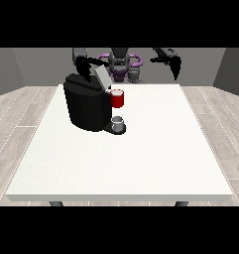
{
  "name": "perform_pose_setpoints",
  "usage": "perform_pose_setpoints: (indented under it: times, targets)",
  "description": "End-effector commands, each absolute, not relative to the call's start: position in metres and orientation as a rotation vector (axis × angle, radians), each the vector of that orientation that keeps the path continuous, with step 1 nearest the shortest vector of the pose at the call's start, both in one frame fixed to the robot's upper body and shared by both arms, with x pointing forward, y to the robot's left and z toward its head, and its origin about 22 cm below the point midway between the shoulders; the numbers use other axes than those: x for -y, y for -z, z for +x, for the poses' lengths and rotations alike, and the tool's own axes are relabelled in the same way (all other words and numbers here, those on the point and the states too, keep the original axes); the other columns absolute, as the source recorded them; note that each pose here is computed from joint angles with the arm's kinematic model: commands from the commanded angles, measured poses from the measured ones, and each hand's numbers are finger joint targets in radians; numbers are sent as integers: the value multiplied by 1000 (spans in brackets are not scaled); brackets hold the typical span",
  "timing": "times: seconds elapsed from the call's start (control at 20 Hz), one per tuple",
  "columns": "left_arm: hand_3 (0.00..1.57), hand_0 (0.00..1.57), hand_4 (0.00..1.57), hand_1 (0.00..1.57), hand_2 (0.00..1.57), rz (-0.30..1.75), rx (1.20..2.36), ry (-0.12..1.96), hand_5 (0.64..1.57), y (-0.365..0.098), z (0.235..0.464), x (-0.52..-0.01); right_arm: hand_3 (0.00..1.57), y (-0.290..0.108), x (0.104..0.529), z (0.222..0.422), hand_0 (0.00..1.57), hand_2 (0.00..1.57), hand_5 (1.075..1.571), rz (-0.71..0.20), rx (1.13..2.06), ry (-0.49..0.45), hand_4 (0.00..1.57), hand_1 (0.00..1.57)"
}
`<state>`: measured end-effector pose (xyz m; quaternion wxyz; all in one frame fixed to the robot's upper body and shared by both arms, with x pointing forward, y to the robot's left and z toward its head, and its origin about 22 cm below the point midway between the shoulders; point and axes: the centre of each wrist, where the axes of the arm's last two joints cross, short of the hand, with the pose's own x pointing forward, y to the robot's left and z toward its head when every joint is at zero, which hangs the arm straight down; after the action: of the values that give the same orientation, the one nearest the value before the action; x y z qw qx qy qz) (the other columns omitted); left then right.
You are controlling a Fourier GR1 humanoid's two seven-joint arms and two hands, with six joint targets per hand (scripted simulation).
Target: Insert the coffee pod into the coffee machine and close the lid
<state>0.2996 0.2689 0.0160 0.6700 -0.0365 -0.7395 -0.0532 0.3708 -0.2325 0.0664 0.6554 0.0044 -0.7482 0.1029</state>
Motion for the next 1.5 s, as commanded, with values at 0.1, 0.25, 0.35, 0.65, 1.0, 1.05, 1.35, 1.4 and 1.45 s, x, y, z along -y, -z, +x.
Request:
perform_pose_setpoints:
  times: [0.1,0.25,0.35,0.65,1.0,1.05,1.35,1.4,1.45]
  targets:
    - [0,0,0,0,0,-47,1653,121,1571,-30,306,-276,0,-63,201,377,0,0,1571,21,1686,-242,0,0]
    - [0,0,0,0,0,-37,1719,106,1571,-32,311,-255,0,-62,202,381,0,0,1571,20,1724,-279,0,0]
    - [0,0,0,0,0,-61,1699,122,1571,-26,303,-273,0,-62,206,384,0,0,1571,1,1729,-263,0,0]
    - [0,0,24,0,0,-75,1727,143,1571,-38,313,-264,0,-88,193,399,0,0,1571,-4,1742,-302,0,0]
    - [0,0,156,0,0,-56,1669,116,1571,-10,299,-274,0,-82,182,397,0,0,1571,16,1740,-352,154,0]
    - [0,0,121,0,0,-55,1669,99,1571,-12,300,-296,0,-89,174,397,0,0,1571,14,1738,-386,214,0]
    - [0,0,0,0,0,-101,1711,134,1571,-44,317,-264,0,-100,173,410,0,0,1571,-37,1790,-432,125,0]
    - [0,0,0,0,0,-71,1697,135,1571,-25,308,-281,0,-98,154,401,0,0,1571,-25,1749,-476,149,0]
    - [0,0,121,0,0,-65,1722,156,1571,-28,306,-263,0,-102,155,406,0,0,1571,-40,1786,-451,124,0]
